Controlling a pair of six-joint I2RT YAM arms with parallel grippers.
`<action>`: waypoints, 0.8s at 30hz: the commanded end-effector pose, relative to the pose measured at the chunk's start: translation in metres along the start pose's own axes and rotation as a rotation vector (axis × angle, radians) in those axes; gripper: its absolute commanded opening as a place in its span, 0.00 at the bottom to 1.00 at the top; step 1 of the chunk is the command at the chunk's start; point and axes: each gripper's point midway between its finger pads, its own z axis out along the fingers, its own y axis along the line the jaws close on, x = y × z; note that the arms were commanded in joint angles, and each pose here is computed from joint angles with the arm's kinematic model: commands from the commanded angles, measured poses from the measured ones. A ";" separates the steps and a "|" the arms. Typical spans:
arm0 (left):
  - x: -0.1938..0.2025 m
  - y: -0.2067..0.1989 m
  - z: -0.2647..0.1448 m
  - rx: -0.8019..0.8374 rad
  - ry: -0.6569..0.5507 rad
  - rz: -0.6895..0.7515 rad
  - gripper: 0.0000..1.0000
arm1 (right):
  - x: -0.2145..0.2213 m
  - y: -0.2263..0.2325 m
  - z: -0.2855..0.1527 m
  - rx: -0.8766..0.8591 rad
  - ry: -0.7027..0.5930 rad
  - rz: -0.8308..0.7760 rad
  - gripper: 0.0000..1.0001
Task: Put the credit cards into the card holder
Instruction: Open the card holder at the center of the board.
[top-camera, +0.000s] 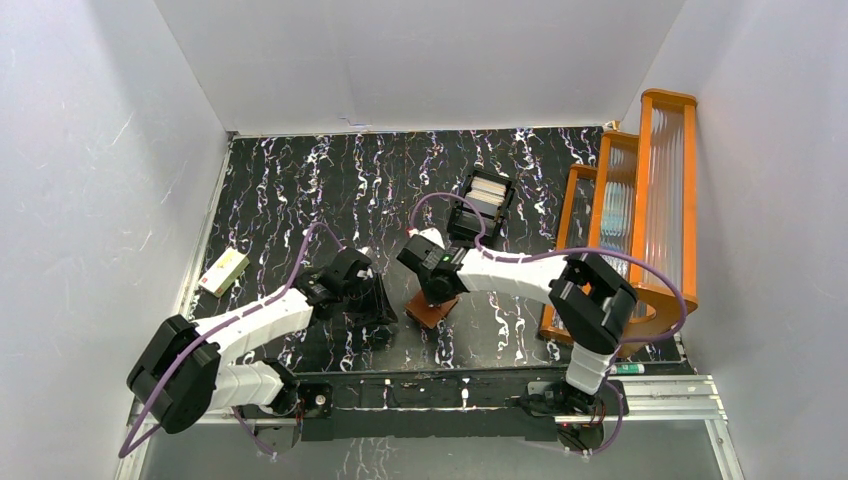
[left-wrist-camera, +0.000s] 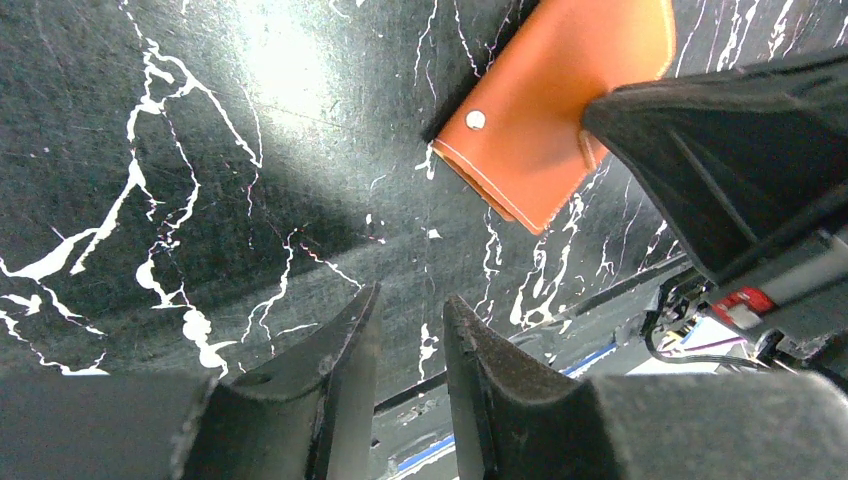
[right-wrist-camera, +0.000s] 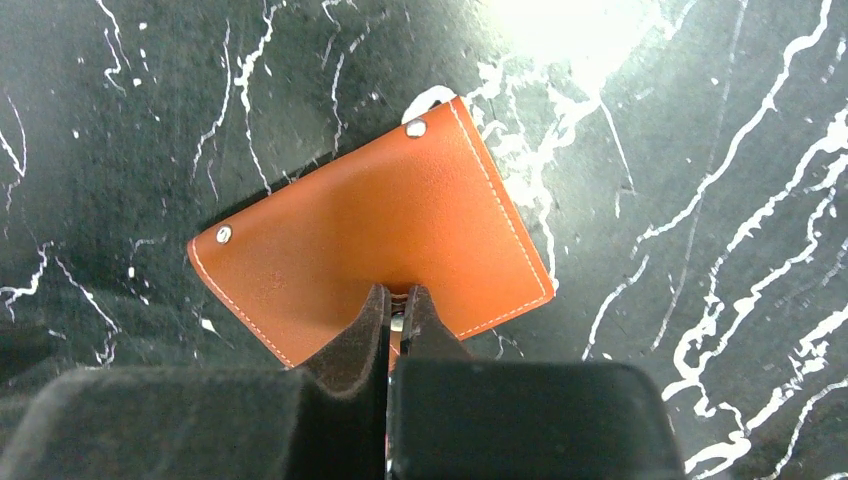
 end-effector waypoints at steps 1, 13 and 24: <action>-0.006 -0.006 -0.001 0.003 0.000 -0.004 0.28 | -0.014 -0.001 -0.028 -0.038 -0.082 -0.018 0.00; -0.030 -0.045 -0.020 0.131 -0.012 0.071 0.50 | -0.025 0.019 -0.078 -0.308 -0.260 -0.097 0.00; -0.035 -0.077 -0.039 0.318 -0.017 0.126 0.65 | -0.027 0.024 -0.096 -0.378 -0.309 -0.136 0.00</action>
